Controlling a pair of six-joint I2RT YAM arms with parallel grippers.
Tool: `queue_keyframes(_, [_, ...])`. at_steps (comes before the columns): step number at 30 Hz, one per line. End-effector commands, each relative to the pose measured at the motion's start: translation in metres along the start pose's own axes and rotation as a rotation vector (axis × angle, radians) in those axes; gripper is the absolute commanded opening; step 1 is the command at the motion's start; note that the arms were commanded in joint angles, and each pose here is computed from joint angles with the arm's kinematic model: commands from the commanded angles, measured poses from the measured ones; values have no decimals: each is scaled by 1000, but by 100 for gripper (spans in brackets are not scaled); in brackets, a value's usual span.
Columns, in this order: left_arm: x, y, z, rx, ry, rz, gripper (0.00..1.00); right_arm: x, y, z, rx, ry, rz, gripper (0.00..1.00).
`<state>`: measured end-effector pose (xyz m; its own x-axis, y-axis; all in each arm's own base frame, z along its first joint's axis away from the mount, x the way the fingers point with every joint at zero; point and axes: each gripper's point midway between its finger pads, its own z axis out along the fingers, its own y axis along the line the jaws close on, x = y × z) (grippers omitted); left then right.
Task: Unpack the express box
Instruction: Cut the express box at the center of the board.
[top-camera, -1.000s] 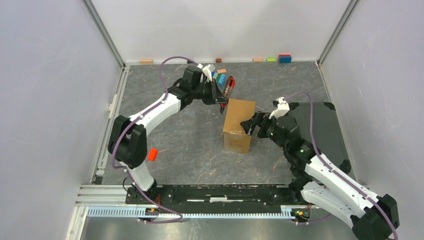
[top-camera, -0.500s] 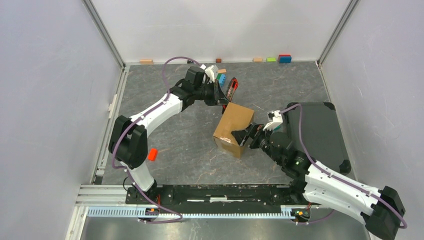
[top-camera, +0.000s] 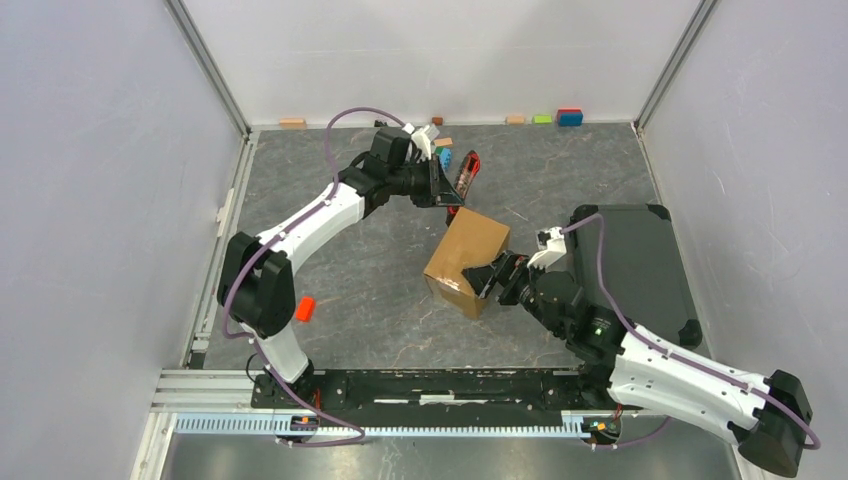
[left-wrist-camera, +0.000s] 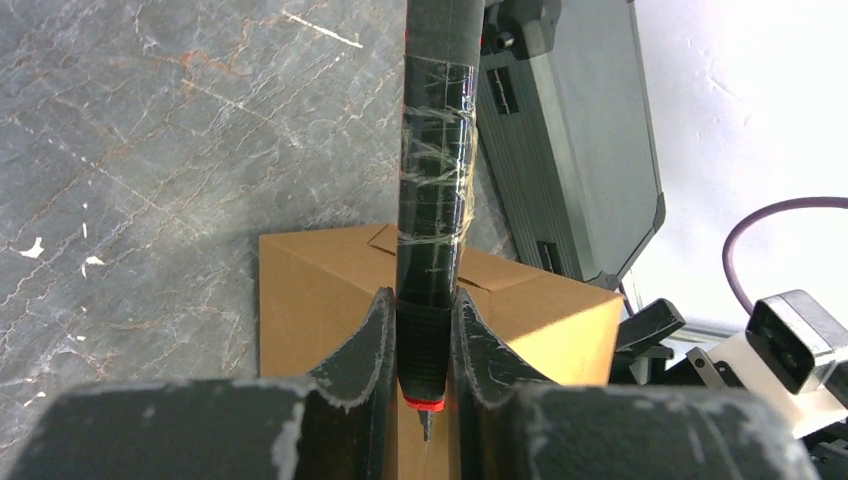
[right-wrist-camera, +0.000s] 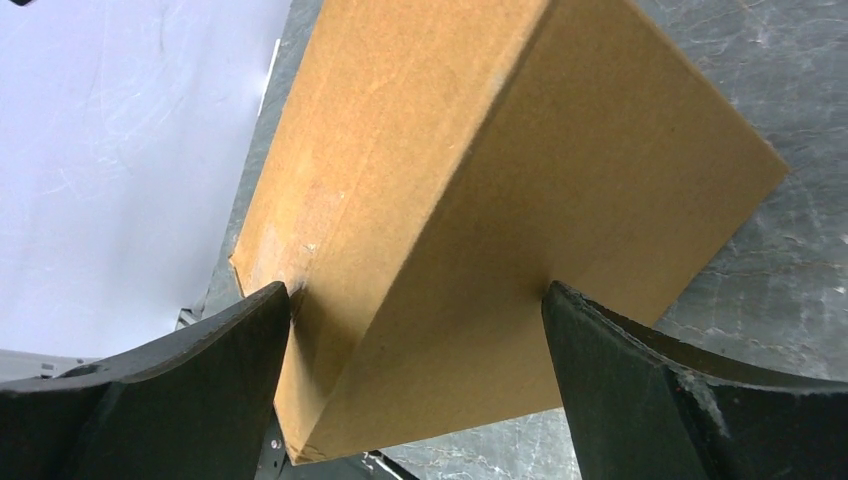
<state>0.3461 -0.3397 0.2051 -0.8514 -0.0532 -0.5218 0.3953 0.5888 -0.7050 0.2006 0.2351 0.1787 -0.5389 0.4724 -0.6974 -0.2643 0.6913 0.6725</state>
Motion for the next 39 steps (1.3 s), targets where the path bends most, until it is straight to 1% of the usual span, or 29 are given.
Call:
queue_keyframes(1, [-33,-45,-26,78,-85,140,2,-11,-15,-9,117,-11,-44,98])
queue_keyframes(6, [-45,-59,-38,132,-77,205,2,-21,-23,-12,166,-30,-126,98])
queue_keyframes(9, [-45,-74,-51,186,-62,286,2,-41,-17,-20,182,-56,-192,98])
queue_keyframes(12, [-34,-94,-64,292,-9,335,2,-82,19,-31,110,-130,-276,98])
queue_keyframes(14, [-29,-106,-74,356,-6,363,2,-111,42,-37,78,-189,-326,98])
queue_keyframes(16, [-18,-121,-85,458,11,383,2,-135,60,-39,38,-237,-387,98])
queue_keyframes(19, [-6,-139,-100,586,22,406,2,-167,90,-40,-87,-296,-408,98])
queue_keyframes(22, [3,-157,-113,700,15,432,2,-190,102,-38,-150,-325,-402,98])
queue_keyframes(25, [10,-168,-119,764,17,433,2,-199,119,-33,-238,-335,-393,98])
queue_keyframes(29, [19,-179,-116,812,40,426,2,-199,149,-27,-379,-324,-372,98])
queue_keyframes(33, [27,-193,-119,886,46,436,2,-204,152,-20,-382,-334,-349,97])
queue_keyframes(39, [36,-190,-114,901,70,416,2,-211,162,-29,-464,-369,-284,83])
